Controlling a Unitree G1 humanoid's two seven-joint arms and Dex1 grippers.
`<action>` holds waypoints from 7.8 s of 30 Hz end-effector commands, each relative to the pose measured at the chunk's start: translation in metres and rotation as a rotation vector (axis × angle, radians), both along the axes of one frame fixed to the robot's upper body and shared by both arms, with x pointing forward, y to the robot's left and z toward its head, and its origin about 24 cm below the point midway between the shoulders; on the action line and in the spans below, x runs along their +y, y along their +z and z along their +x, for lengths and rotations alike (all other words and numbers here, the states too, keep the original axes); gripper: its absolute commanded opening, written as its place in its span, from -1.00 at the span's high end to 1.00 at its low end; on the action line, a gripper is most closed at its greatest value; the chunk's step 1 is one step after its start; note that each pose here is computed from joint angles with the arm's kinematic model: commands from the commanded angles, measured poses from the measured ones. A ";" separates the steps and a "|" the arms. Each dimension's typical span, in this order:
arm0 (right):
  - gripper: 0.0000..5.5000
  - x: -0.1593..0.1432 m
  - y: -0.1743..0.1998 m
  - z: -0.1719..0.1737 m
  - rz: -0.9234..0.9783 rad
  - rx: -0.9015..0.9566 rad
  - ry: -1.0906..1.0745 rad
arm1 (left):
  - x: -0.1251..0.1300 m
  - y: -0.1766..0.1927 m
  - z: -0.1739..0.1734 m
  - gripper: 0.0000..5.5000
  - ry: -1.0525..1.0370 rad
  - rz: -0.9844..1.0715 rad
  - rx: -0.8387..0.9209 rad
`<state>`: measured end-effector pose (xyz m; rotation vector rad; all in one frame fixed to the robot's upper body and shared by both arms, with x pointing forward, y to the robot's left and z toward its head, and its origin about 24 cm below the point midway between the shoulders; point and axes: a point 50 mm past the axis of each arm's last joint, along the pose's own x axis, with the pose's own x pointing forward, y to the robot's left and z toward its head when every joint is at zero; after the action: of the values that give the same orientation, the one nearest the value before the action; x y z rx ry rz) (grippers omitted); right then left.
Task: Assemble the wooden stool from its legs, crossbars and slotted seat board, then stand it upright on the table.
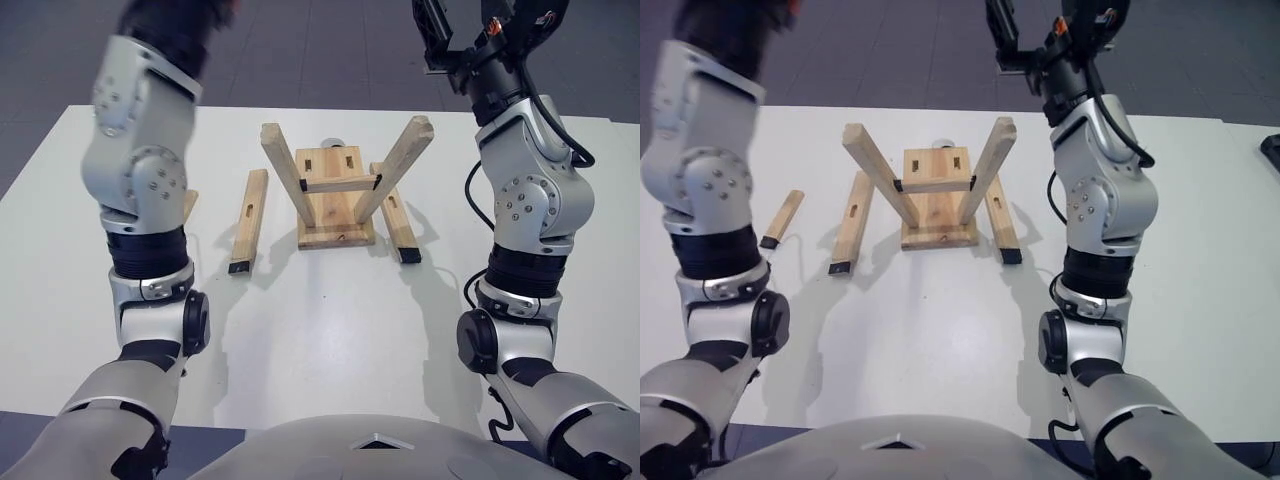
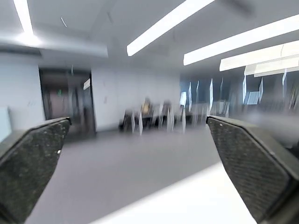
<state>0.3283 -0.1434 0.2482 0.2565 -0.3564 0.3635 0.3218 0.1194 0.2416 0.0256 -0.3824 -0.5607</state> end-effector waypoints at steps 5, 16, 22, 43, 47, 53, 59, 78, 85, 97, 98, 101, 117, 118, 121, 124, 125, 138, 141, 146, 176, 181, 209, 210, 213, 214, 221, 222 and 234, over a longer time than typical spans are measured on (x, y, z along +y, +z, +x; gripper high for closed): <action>-0.96 -0.003 -0.003 -0.002 0.010 0.010 -0.010 | -0.004 -0.091 -0.007 -0.96 0.100 0.127 0.244; -0.96 0.003 -0.015 -0.004 0.041 0.056 -0.028 | 0.022 -0.002 -0.003 -0.96 0.311 -0.289 -0.074; -0.96 0.010 -0.009 -0.011 0.057 -0.005 -0.057 | 0.019 -0.003 -0.004 -0.96 0.407 -0.157 -0.115; -0.96 0.043 -0.089 -0.032 -0.237 0.267 -0.333 | -0.035 -0.098 -0.051 -0.96 0.439 0.349 0.296; -0.96 0.011 -0.099 -0.024 -0.225 0.362 -0.536 | -0.016 -0.108 -0.044 -0.96 0.566 0.308 0.385; -0.96 -0.042 -0.108 -0.026 -0.157 0.478 -0.835 | 0.031 -0.099 -0.041 -0.96 0.820 0.111 0.401; -0.96 0.023 -0.087 -0.031 -0.176 0.312 -0.389 | -0.045 -0.082 -0.054 -0.96 0.284 0.229 0.181; -0.96 0.025 0.045 -0.064 -0.032 -0.333 0.062 | 0.082 -0.069 -0.044 -0.96 1.085 -0.147 0.210; -0.96 0.087 -0.014 -0.076 -0.318 -0.185 0.518 | 0.095 -0.062 -0.040 -0.96 1.142 -0.196 0.147; -0.79 0.090 -0.070 -0.063 -0.480 0.023 0.442 | 0.071 -0.075 -0.033 -0.96 1.091 -0.218 0.193; -0.74 0.091 -0.073 -0.062 -0.471 0.043 0.440 | 0.071 -0.076 -0.032 -0.96 1.091 -0.217 0.197; -0.56 0.092 -0.079 -0.057 -0.437 0.102 0.433 | 0.072 -0.079 -0.031 -0.96 1.096 -0.208 0.211; 0.22 0.072 -0.080 -0.069 -0.427 0.085 0.693 | 0.073 -0.087 -0.026 -0.96 1.084 -0.158 0.249; 0.23 0.064 -0.079 -0.071 -0.449 0.073 0.746 | 0.072 -0.088 -0.026 -0.96 1.081 -0.155 0.251; 0.26 0.038 -0.077 -0.072 -0.580 0.049 0.901 | 0.072 -0.089 -0.025 -0.96 1.077 -0.145 0.255; 0.29 0.015 -0.075 -0.060 -0.717 0.064 1.016 | 0.072 -0.091 -0.025 -0.96 1.075 -0.129 0.264; 0.30 0.010 -0.072 -0.053 -0.742 0.064 1.014 | 0.072 -0.092 -0.025 -0.96 1.072 -0.122 0.267; -0.27 0.007 0.024 -0.087 -0.315 -0.248 1.002 | 0.078 -0.101 -0.039 -0.96 1.112 -0.099 0.290; -0.44 0.031 0.020 -0.089 -0.171 -0.195 0.960 | 0.085 -0.096 -0.039 -0.96 1.148 -0.127 0.266; -0.73 0.086 -0.016 -0.096 -0.057 0.061 1.004 | 0.093 -0.084 -0.037 -0.96 1.178 -0.147 0.210; -0.95 0.082 -0.081 -0.051 -0.269 0.349 0.716 | 0.093 -0.089 -0.030 -0.96 1.140 -0.100 0.243; -0.95 0.125 -0.122 -0.029 -0.311 0.710 0.561 | 0.094 -0.087 -0.028 -0.96 1.140 -0.096 0.237; -0.95 0.106 -0.153 -0.051 -0.555 1.040 0.681 | 0.087 -0.096 -0.033 -0.96 1.157 -0.117 0.270; -0.95 0.105 -0.154 -0.052 -0.560 1.046 0.687 | 0.087 -0.097 -0.033 -0.96 1.158 -0.118 0.271; -0.95 0.110 -0.157 -0.052 -0.594 1.058 0.699 | 0.086 -0.099 -0.034 -0.96 1.162 -0.118 0.277; -0.95 0.112 -0.158 -0.052 -0.613 1.058 0.706 | 0.086 -0.099 -0.034 -0.96 1.164 -0.118 0.279; -0.95 0.097 -0.164 -0.060 -0.812 1.044 0.884 | 0.088 -0.098 -0.035 -0.96 1.177 -0.121 0.276; -0.95 0.091 -0.162 -0.064 -0.857 1.027 0.928 | 0.089 -0.099 -0.035 -0.96 1.183 -0.122 0.276; -0.95 0.006 -0.127 -0.040 -1.780 0.518 1.044 | 0.091 -0.101 -0.040 -0.96 1.201 -0.110 0.285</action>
<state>0.2756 -0.1311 0.1107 -1.1080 0.7777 1.4697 0.2833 0.2106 0.1415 0.0434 -0.0820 0.6375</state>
